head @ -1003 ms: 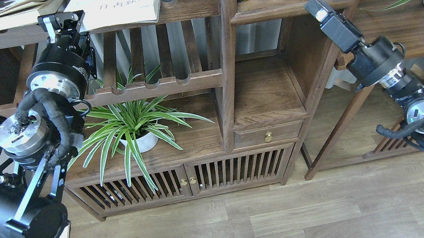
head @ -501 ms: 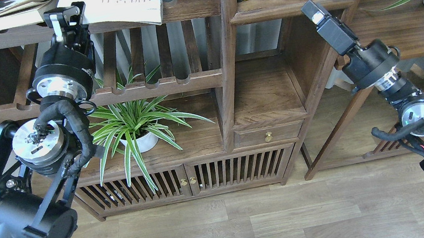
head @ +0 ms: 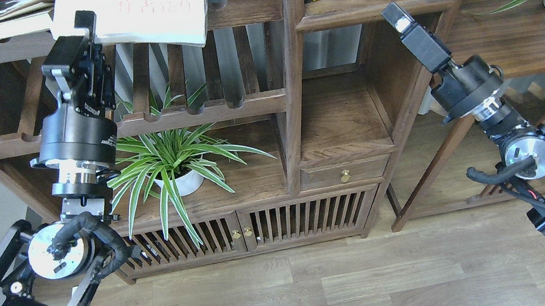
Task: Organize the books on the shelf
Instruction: 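Lower the white book with the left gripper toward the right gripper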
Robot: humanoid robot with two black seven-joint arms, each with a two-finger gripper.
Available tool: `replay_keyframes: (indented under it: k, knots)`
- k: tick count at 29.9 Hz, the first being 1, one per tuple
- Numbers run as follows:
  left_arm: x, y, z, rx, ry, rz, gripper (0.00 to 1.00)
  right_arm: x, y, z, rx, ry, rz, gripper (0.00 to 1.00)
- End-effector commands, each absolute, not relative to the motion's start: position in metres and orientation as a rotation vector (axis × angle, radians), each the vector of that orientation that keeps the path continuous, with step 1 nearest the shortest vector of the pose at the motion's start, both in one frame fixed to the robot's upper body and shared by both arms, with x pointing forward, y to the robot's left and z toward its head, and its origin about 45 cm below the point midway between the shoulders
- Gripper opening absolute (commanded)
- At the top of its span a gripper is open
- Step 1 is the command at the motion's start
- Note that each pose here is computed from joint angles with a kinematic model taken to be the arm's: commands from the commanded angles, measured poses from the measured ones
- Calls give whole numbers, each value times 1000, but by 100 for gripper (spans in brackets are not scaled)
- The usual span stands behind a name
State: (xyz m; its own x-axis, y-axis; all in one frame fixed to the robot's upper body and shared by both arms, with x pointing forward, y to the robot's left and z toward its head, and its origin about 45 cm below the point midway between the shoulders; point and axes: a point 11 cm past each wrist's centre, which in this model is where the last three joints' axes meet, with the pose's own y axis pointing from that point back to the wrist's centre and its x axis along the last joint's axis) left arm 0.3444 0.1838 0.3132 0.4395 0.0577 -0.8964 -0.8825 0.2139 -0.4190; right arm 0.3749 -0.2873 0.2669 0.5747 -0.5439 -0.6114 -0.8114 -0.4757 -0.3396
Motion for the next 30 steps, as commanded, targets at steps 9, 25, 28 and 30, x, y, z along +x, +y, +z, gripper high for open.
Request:
replay_keyframes:
  k: [9,25,28,30]
  knots:
    - [323,203,272,-1196,862,703,0,366,-228,240,-2256,947,751,80]
    - [323,188,226,-978,979,712,0,349,-146,230,-2326,727,896,80]
    - [323,183,227,-963,987,693,0,349,-140,230,-2351,708,902,80]
    - [323,179,228,-967,990,682,0,349,-139,227,-2356,710,912,80]
